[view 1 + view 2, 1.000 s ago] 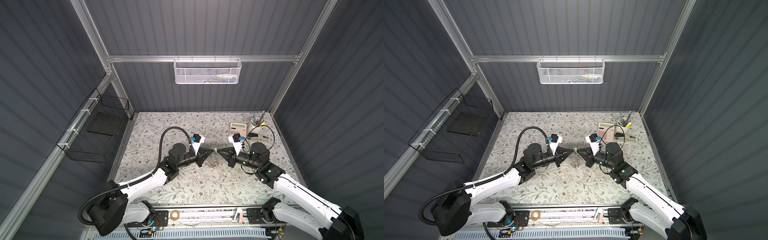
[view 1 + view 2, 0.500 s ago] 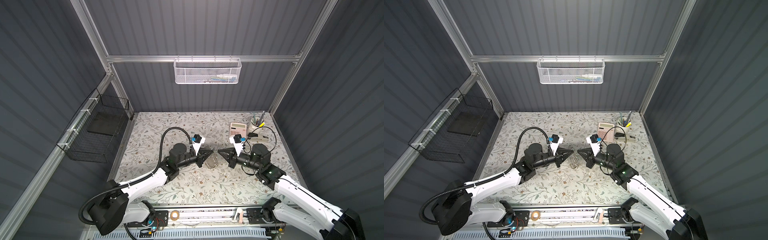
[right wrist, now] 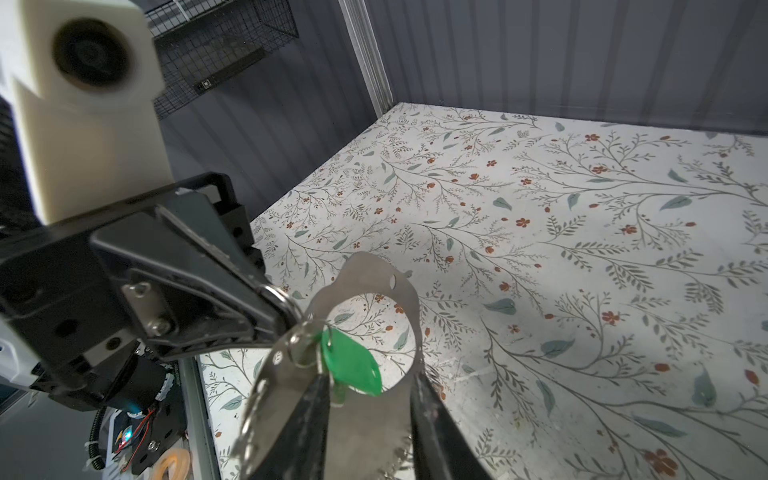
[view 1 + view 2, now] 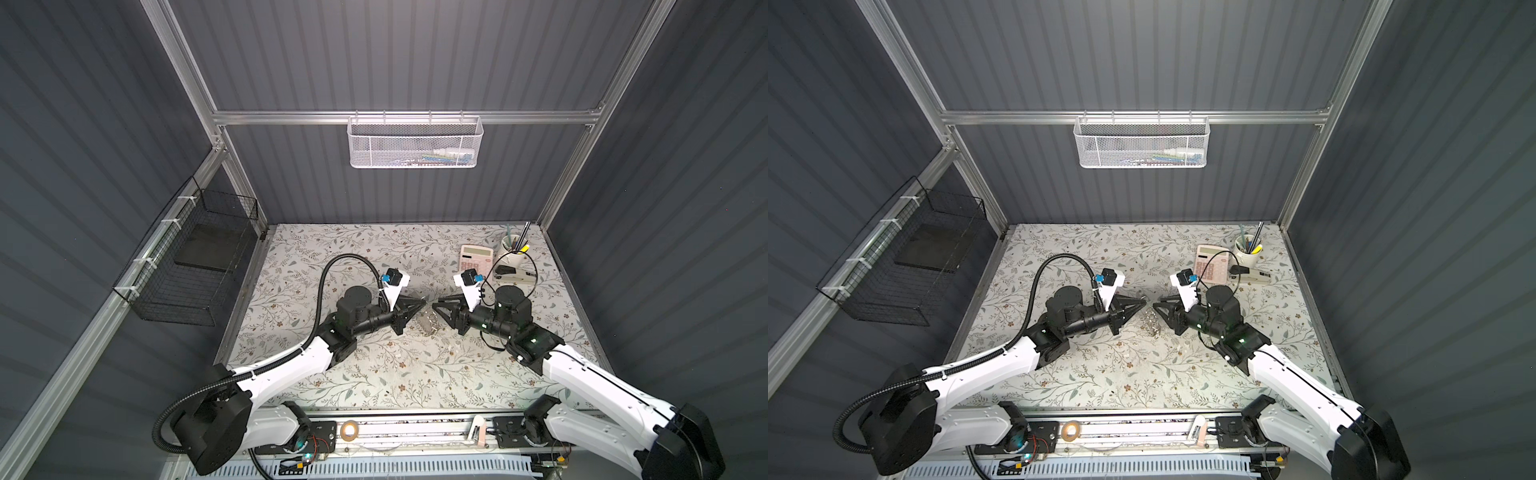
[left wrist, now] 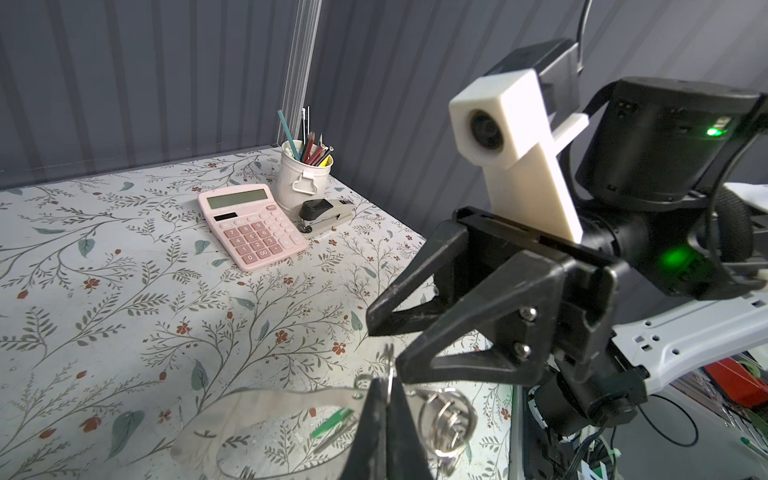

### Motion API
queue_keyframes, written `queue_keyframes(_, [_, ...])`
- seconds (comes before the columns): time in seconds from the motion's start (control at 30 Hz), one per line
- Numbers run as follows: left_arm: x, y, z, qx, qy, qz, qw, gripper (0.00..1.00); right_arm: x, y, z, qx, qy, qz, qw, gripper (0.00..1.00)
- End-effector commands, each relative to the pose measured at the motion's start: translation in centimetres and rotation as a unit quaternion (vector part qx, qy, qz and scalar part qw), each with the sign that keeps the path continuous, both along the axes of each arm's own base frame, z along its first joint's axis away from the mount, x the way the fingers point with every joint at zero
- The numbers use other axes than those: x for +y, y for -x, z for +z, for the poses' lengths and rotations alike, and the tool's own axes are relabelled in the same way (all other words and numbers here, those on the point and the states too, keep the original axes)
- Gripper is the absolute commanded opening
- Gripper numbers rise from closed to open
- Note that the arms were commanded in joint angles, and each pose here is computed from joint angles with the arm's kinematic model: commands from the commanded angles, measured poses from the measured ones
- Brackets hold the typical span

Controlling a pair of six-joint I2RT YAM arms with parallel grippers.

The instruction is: Put the keys on the keyring

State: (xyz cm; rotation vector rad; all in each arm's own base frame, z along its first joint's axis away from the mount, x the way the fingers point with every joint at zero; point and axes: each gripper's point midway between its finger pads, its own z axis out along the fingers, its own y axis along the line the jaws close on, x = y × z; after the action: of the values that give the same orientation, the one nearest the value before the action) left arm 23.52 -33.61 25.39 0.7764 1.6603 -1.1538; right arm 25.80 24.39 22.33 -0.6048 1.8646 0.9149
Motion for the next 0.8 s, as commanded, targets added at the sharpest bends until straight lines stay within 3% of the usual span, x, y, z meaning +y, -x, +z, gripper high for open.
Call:
queue_keyframes(0.0, [0.0, 0.3, 4.7, -0.053, 0.036, -0.006, 0.998, 0.0, 0.4, -0.4, 0.8, -0.007, 0.001, 0.001, 1.0, 0.37])
queue_keyframes(0.33, [-0.4, 0.4, 4.5, -0.044, 0.048, -0.014, 0.998, 0.0, 2.1, 2.3, 2.1, -0.03, -0.035, 0.076, 0.996, 0.57])
queue_keyframes(0.5, [-0.8, 0.7, 4.9, -0.038, 0.057, -0.031, 0.997, 0.0, 2.5, 2.2, 1.7, -0.023, -0.028, 0.083, 0.996, 0.61])
queue_keyframes(0.77, [-1.1, 1.3, 4.9, -0.022, 0.072, -0.052, 0.996, 0.0, 1.5, 1.1, 1.5, -0.029, -0.012, 0.036, 0.999, 0.56])
